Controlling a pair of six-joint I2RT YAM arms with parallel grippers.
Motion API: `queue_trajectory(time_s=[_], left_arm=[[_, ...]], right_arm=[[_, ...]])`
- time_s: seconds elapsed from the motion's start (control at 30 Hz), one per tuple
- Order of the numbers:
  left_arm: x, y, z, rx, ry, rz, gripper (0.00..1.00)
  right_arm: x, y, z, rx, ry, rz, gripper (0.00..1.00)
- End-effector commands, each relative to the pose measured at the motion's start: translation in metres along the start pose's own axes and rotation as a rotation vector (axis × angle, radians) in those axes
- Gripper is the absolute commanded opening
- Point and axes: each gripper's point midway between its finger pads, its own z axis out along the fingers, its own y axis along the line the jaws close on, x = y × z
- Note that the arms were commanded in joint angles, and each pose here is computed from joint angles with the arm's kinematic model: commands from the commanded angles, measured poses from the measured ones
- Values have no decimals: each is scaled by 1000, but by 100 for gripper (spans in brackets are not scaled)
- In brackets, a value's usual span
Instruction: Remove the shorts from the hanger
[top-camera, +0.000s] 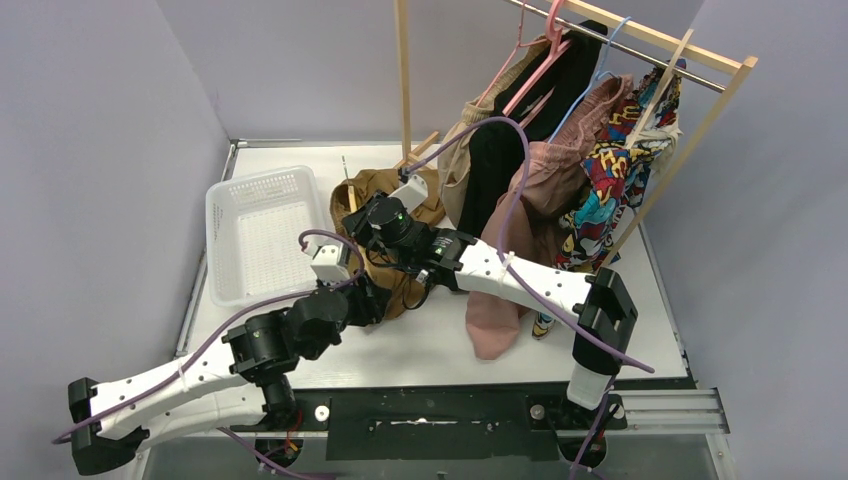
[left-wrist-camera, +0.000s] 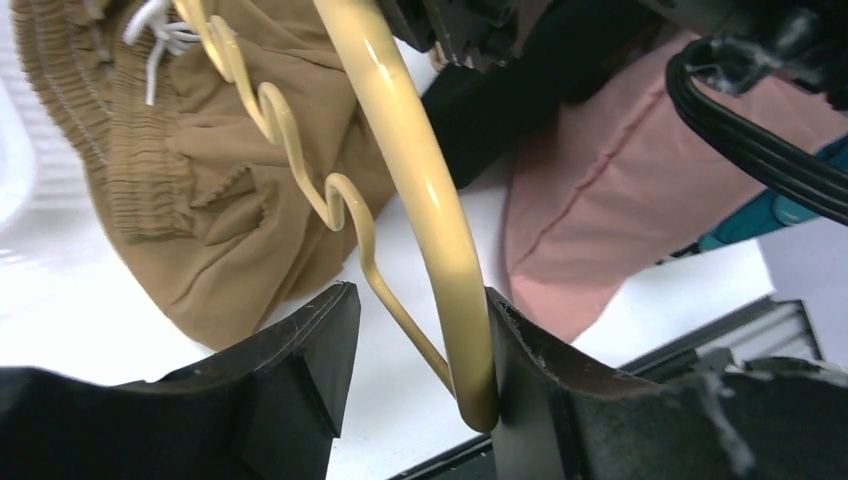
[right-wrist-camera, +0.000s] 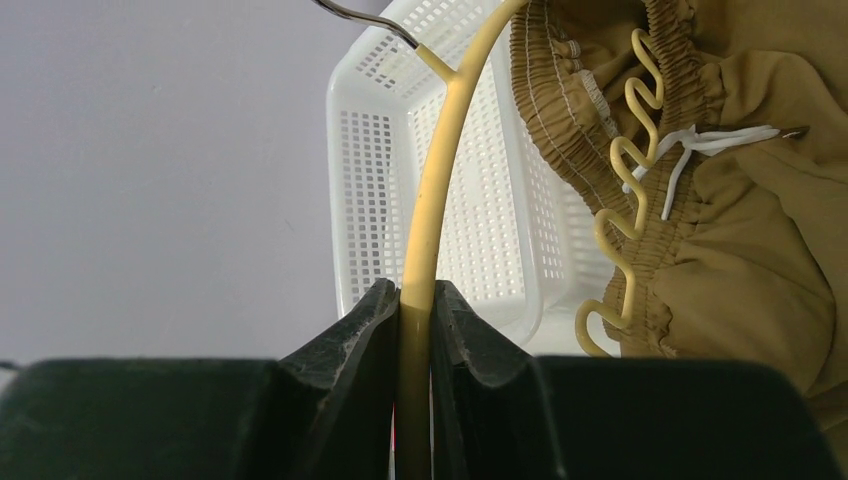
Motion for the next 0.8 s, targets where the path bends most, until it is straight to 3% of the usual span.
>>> queue_trajectory(time_s=[0.0, 0.23, 0.33, 0.47, 0.77], left_arm=[[-36, 1, -2, -93, -124, -13, 49], [-44, 17, -7, -171, -157, 1, 56], [-49, 16, -9, -166, -172, 11, 47], [-46, 15, -6, -173, -157, 40, 28], [-61, 23, -14, -220, -197, 57, 15]], right_arm=[[-37, 34, -18, -72, -119, 41, 0], [-38, 30, -21, -59, -137, 30, 0], [-37, 31, -22, -65, -133, 31, 0], [-35, 34, -24, -81, -124, 31, 1], [-31, 34, -29, -87, -117, 19, 1]])
